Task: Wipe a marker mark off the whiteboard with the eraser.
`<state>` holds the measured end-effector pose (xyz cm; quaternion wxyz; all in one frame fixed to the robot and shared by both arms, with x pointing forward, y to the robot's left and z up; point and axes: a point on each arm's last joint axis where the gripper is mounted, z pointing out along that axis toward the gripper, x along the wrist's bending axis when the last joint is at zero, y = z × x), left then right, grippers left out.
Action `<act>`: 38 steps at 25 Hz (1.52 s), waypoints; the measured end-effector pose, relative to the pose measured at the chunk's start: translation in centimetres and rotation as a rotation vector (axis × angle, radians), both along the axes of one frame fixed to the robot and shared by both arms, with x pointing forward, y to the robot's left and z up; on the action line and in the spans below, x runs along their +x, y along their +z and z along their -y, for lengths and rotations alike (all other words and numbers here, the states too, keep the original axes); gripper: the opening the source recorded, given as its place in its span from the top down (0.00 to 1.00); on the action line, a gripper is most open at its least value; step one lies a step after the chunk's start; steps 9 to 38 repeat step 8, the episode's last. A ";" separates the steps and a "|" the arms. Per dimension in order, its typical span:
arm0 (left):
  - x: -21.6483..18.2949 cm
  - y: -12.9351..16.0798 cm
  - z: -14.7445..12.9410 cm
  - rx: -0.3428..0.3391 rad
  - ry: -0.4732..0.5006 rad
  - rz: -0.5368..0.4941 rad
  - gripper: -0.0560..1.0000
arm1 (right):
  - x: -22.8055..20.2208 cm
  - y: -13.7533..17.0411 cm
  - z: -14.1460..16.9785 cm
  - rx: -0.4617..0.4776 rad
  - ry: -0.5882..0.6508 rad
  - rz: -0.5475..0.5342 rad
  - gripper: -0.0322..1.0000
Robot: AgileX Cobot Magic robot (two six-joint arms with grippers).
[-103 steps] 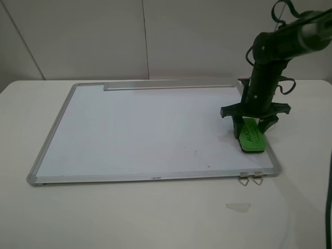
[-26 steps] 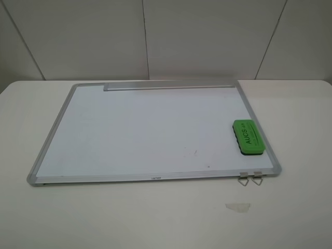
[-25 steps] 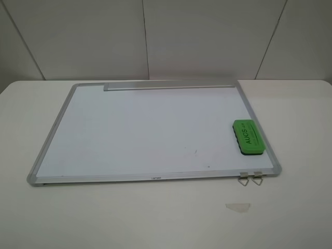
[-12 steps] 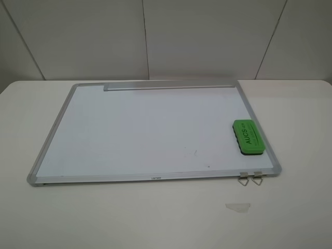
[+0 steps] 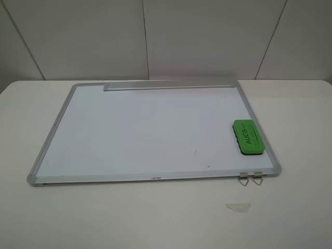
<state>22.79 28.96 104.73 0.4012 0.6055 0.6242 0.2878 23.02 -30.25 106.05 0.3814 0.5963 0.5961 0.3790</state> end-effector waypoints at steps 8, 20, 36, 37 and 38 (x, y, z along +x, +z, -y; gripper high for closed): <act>0.0 0.0 0.0 0.000 0.000 0.000 0.21 | 0.0 0.0 0.0 0.000 0.000 0.000 0.22; 0.0 0.0 0.0 0.000 0.000 0.000 0.21 | 0.0 0.0 0.0 0.000 0.000 0.000 0.22; 0.0 0.0 0.0 0.000 0.000 0.000 0.21 | 0.0 0.0 0.0 0.000 0.000 0.000 0.22; 0.0 0.0 0.0 0.000 0.000 0.000 0.21 | 0.0 0.0 0.0 0.000 0.000 0.000 0.22; 0.0 0.0 0.0 0.000 0.000 0.000 0.21 | 0.0 0.0 0.0 0.000 0.000 0.000 0.22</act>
